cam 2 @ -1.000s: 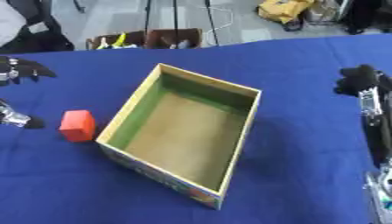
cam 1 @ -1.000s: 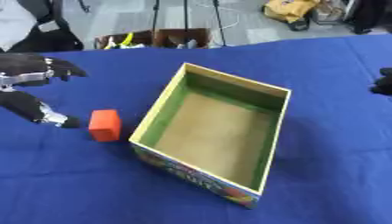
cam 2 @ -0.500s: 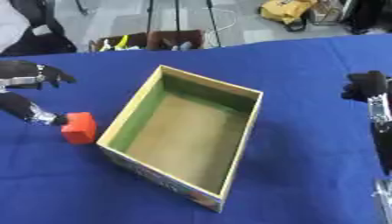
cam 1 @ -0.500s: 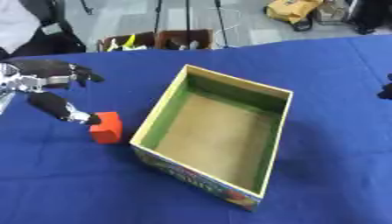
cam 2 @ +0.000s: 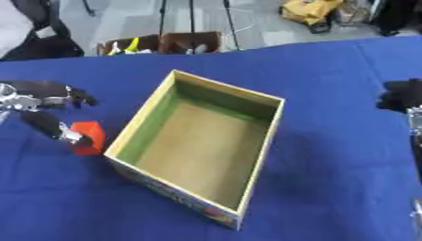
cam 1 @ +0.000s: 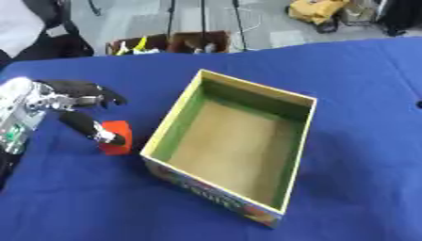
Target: Pick up objects on the table and place them in the box.
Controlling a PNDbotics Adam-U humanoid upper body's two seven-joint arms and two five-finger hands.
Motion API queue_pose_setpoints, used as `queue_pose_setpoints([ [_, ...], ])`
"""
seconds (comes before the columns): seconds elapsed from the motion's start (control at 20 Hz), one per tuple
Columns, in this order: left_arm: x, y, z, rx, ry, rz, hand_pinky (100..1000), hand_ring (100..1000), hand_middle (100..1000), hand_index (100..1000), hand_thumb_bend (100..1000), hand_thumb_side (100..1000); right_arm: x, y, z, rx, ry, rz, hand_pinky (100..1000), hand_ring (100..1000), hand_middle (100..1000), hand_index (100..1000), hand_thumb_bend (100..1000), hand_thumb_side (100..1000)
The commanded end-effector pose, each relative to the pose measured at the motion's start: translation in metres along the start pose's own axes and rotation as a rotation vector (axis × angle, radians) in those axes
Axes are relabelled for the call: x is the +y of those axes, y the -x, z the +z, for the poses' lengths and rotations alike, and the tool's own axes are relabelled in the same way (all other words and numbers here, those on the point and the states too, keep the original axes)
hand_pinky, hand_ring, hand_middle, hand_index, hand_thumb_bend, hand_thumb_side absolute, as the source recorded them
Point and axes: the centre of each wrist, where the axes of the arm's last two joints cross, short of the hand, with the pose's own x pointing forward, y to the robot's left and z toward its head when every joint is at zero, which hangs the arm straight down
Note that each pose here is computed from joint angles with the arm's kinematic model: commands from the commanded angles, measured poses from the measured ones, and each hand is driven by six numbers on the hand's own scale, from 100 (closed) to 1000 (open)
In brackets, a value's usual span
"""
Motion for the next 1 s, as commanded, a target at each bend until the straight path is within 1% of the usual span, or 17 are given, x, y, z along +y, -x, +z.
queue_pose_setpoints([
  [0.05, 0.0097, 0.006, 0.0054, -0.101, 0.175, -0.16, 693, 818, 874, 991, 659, 821, -0.0044, -0.004, -0.0045, -0.026, -0.006, 0.017, 718, 601, 562, 711, 489, 1000],
  [0.25, 0.0095, 0.0073, 0.0045, -0.093, 0.189, -0.17, 698, 820, 874, 990, 653, 815, -0.0048, -0.0033, -0.0037, -0.022, -0.005, 0.019, 718, 601, 562, 711, 490, 1000],
  [0.4, 0.0099, 0.0082, 0.0053, -0.067, 0.205, -0.188, 702, 824, 875, 991, 664, 811, -0.0045, -0.003, -0.0031, -0.021, -0.007, 0.018, 718, 601, 562, 711, 490, 1000],
  [0.6, 0.0076, 0.0083, 0.0045, -0.056, 0.219, -0.199, 693, 814, 857, 970, 657, 809, -0.0046, -0.0027, -0.0028, -0.019, -0.006, 0.018, 718, 601, 562, 711, 489, 1000],
  [0.85, 0.0052, 0.0067, 0.0023, -0.065, 0.228, -0.208, 657, 778, 796, 917, 643, 799, -0.0043, -0.0026, -0.0027, -0.018, -0.006, 0.017, 719, 601, 563, 711, 488, 1000],
  [1.0, 0.0046, 0.0057, 0.0011, -0.064, 0.233, -0.212, 624, 752, 744, 881, 625, 802, -0.0046, -0.0027, -0.003, -0.019, -0.004, 0.018, 719, 602, 563, 711, 488, 1000],
])
